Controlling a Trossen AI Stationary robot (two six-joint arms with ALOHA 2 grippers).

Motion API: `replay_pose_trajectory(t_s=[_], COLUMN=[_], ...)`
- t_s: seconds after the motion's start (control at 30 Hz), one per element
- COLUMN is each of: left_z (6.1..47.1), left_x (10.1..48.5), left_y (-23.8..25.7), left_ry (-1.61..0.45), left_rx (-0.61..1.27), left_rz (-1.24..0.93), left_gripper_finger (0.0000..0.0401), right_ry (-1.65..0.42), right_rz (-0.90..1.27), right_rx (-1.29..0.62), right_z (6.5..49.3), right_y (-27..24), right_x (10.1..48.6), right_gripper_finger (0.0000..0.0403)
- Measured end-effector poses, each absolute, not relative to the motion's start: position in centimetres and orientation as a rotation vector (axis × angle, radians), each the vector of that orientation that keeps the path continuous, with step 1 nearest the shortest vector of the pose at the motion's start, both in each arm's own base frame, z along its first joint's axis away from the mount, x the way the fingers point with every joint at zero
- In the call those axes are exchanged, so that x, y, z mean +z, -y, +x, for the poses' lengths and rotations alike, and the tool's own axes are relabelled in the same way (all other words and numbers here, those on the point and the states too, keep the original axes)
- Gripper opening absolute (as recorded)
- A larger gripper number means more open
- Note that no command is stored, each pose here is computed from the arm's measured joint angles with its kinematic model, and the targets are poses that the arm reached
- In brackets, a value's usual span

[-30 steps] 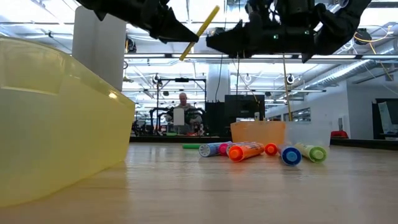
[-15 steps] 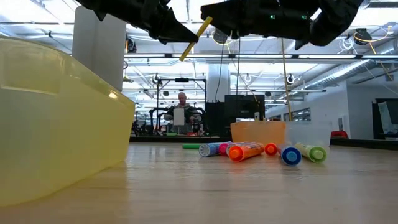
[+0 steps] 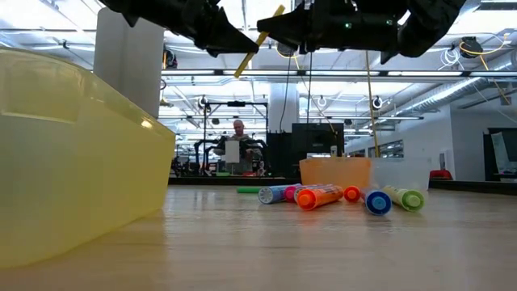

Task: Pick & Place Markers
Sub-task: Put the yellow pen into the orange bin

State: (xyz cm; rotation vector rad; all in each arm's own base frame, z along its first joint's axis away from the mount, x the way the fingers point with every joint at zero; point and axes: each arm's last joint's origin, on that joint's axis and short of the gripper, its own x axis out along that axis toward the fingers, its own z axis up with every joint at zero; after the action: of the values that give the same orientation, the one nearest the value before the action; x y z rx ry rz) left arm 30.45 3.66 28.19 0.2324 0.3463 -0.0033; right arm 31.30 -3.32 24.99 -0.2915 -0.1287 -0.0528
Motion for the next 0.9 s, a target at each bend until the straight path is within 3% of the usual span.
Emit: replay_pose_trajectory(t_s=[0.1, 0.23, 0.53, 0.9], left_z=[30.6, 30.9, 31.1, 31.0], left_x=[28.3, 28.5, 28.6, 28.3], left_y=[-3.7, -3.7, -3.8, -3.9], left_ry=[-0.324, -0.277, -0.266, -0.299], left_rx=[-0.013, 0.01, 0.069, 0.084], left_rz=[0.236, 0.192, 0.082, 0.075], left_gripper_finger=[0.0022, 0.0055, 0.0156, 0.0199], right_ry=[0.136, 0.142, -0.125, -0.372], right_rz=[-0.285, -0.256, -0.089, 0.044], right_rx=[-0.046, -0.067, -0.192, -0.553], right_z=[31.3, 31.2, 29.8, 25.1], right_y=[3.6, 4.1, 7.7, 15.1], right_x=[25.1, 25.3, 23.8, 22.6], right_gripper_finger=[0.0036, 0.0035, 0.0035, 0.0035])
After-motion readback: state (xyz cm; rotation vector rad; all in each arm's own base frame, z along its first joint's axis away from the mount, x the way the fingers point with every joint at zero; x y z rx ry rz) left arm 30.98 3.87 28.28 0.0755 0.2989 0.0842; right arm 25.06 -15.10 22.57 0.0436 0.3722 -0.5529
